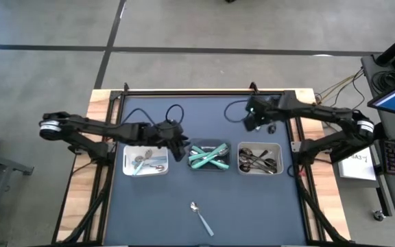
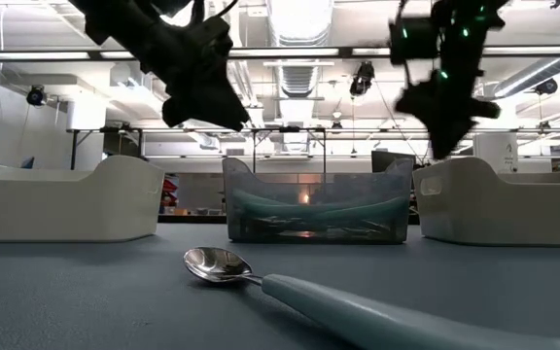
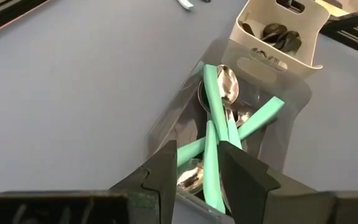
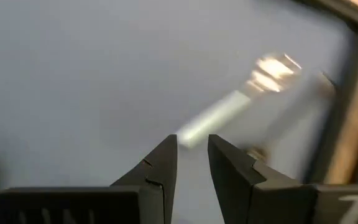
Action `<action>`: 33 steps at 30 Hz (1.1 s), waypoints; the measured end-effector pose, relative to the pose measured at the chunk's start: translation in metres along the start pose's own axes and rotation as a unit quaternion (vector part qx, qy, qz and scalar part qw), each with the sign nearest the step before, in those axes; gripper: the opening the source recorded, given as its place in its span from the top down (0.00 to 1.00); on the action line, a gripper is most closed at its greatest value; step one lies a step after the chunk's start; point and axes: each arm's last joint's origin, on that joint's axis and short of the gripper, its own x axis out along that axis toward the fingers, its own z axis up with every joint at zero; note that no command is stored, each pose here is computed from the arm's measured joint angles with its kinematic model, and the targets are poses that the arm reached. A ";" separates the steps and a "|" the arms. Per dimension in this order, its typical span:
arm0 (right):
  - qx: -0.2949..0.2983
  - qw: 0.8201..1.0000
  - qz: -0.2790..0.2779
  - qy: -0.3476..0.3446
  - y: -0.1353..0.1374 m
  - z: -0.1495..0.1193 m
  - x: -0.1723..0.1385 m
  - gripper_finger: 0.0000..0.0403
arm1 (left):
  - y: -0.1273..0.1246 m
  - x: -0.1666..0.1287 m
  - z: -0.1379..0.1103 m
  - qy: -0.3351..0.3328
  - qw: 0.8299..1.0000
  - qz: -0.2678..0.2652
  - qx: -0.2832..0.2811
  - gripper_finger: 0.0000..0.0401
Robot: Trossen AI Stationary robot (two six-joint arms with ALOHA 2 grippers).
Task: Sort silverware by color (type)
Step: Put the black spoon into the gray bin
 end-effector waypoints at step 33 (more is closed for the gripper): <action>0.292 0.934 -0.144 0.144 -0.080 -0.005 0.130 0.80 | 0.045 -0.037 0.004 0.097 0.990 0.072 0.072 0.75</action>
